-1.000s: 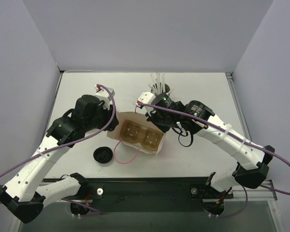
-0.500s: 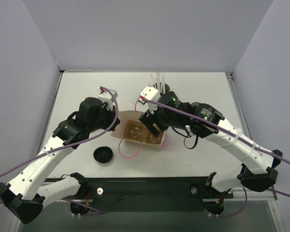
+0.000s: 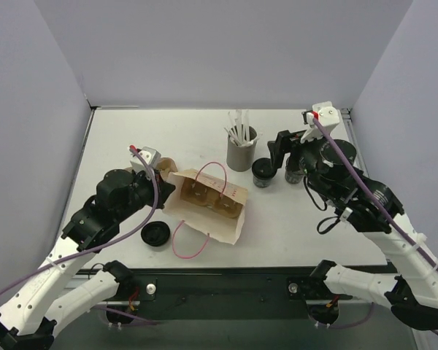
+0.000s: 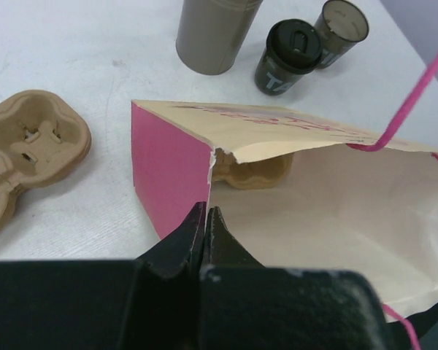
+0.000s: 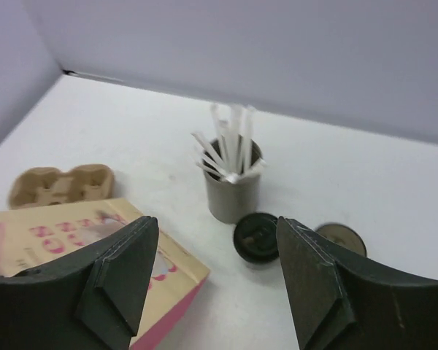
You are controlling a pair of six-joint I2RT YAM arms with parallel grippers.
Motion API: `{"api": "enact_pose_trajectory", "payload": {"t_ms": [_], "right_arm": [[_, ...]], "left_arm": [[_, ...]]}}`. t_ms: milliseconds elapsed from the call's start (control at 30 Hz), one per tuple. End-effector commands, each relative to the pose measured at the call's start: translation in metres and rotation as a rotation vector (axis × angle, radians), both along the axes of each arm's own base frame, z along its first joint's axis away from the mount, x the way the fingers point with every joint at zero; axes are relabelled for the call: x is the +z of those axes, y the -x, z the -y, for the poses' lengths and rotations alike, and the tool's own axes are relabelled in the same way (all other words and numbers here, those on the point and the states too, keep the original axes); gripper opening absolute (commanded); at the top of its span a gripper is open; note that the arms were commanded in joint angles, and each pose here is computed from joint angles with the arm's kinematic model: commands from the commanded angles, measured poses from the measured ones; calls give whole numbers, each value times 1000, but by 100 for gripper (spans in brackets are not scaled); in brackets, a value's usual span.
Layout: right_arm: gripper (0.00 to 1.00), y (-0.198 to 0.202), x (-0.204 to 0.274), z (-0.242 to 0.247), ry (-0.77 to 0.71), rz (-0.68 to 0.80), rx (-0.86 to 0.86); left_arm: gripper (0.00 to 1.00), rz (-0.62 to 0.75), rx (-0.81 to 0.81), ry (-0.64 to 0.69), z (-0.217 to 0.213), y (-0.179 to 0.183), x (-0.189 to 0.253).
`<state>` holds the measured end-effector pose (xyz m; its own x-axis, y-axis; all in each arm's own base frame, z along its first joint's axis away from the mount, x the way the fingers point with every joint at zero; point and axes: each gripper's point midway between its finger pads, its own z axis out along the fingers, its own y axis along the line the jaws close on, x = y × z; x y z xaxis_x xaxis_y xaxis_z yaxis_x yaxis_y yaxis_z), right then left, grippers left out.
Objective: Pack the takeout coffee
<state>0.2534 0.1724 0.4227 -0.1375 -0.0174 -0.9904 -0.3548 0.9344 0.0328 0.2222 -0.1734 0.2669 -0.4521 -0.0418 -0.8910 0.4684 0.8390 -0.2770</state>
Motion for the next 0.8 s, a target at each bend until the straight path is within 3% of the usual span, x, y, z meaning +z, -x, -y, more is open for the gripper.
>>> {"api": "enact_pose_trajectory", "payload": {"t_ms": [0,200,400,767], "right_arm": [[65,-38,-55,36,-17,-125,-227],[65,-60,-132,37,6,-401,-221],[69,-78,-193,38,77,-545,-170],[79,-123,-253,37,170,-607,-111]], "left_arm": [[0,95,-79,71,11,7,26],[0,57,-98,39,8,15,14],[0,44,-109,-12,3,19,2],[0,23,-154,-15,7,26,-8]]}}
